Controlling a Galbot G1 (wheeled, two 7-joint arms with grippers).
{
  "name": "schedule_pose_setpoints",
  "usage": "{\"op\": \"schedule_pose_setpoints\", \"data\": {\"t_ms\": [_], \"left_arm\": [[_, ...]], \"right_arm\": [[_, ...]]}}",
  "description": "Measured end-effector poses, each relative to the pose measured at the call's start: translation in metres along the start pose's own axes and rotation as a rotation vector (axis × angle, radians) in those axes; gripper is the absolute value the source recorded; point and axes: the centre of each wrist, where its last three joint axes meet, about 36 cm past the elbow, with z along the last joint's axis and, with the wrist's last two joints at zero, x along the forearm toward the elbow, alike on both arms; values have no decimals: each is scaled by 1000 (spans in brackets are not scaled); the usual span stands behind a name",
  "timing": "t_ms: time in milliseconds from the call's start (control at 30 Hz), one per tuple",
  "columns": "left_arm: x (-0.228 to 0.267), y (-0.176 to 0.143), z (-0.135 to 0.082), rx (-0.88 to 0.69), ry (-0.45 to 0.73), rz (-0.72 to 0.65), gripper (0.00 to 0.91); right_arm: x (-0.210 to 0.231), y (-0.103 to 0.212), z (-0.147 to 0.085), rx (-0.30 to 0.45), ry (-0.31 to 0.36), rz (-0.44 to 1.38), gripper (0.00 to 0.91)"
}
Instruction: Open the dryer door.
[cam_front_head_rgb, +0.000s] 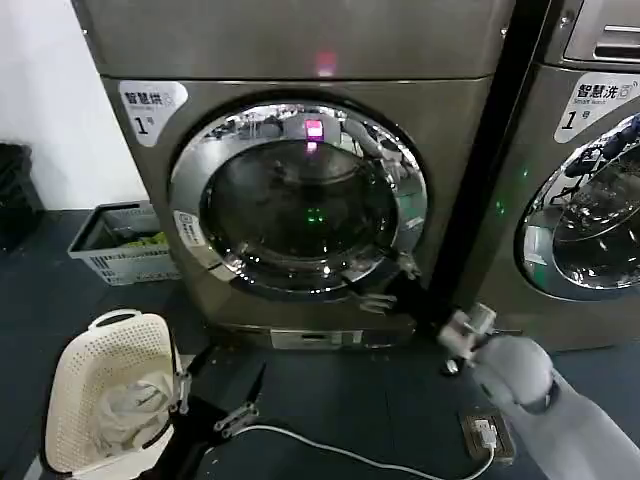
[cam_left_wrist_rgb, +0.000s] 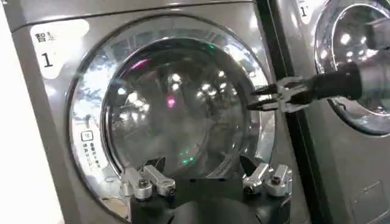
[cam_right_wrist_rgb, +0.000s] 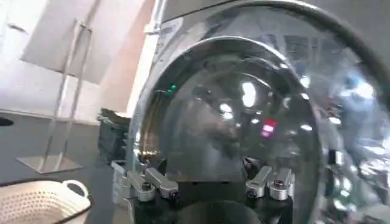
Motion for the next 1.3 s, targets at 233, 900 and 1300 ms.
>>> {"op": "schedule_pose_setpoints", "data": {"t_ms": [233,900,1300], "left_arm": [[3,0,-2,-5,5,-6,907],[4,0,-6,-6,2,-35,907],[4,2,-7,-9,0,-44,907]], "right_arm": [[-39,-1,4,7,5,-34,907],[-132,23,12,15,11,-107,907],[-178,38,13,2,5,-144,907]]}}
